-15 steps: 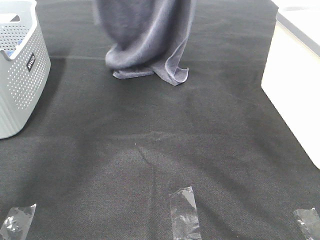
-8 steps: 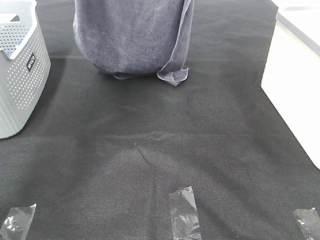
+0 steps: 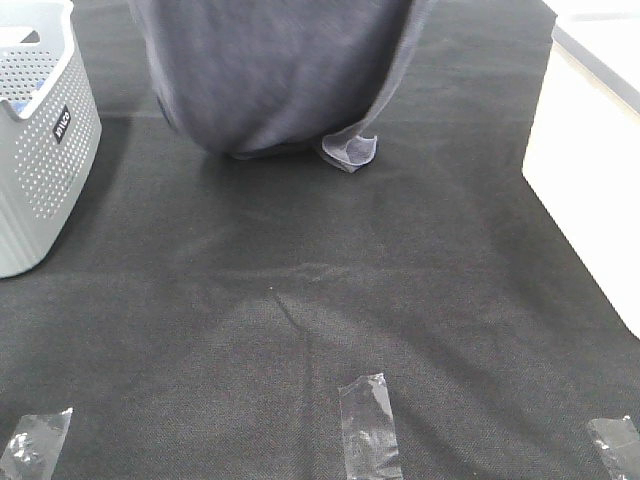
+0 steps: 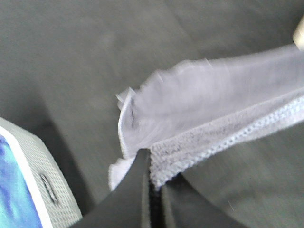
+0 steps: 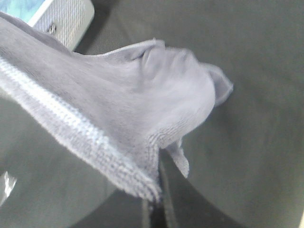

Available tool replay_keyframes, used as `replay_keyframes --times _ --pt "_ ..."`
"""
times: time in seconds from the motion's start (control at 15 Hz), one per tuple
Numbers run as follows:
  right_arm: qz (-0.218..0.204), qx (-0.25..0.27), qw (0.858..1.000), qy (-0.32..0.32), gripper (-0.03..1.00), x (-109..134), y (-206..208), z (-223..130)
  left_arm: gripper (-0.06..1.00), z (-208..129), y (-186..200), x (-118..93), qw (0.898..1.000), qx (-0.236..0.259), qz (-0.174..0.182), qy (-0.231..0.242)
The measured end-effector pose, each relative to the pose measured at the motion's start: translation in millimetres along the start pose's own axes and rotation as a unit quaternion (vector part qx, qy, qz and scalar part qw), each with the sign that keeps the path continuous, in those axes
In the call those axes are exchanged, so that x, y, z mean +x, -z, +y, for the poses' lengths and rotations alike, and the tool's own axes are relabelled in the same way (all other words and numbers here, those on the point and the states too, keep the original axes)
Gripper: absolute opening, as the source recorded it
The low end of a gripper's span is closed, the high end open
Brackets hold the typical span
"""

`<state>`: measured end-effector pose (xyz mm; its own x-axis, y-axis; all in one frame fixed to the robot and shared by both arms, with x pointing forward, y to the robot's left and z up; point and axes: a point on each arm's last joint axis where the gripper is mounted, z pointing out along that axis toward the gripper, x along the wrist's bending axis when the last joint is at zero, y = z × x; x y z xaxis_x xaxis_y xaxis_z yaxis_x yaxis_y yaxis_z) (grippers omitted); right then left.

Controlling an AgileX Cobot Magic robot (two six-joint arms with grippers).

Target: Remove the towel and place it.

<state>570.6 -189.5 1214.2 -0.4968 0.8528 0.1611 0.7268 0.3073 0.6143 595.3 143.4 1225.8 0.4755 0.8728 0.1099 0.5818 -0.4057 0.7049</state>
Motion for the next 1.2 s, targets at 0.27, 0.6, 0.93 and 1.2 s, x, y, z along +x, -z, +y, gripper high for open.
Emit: replay_keyframes --times 0.27,0.6,0.93,1.2 --pt "0.002 0.021 1.000 -0.006 0.02 14 27 -43 0.00 -31 28 -31 0.999 0.033 -0.009 -0.020" --pt "0.019 0.026 0.999 -0.013 0.02 24 38 -68 0.00 -81 60 -35 0.998 0.054 -0.018 0.007" --pt "0.042 0.048 0.997 -0.034 0.02 38 45 -109 0.00 -136 83 -41 0.997 0.074 -0.034 0.018" --pt "0.057 0.075 0.994 -0.053 0.02 49 48 -176 0.00 -168 104 -51 0.993 0.066 -0.090 0.031"
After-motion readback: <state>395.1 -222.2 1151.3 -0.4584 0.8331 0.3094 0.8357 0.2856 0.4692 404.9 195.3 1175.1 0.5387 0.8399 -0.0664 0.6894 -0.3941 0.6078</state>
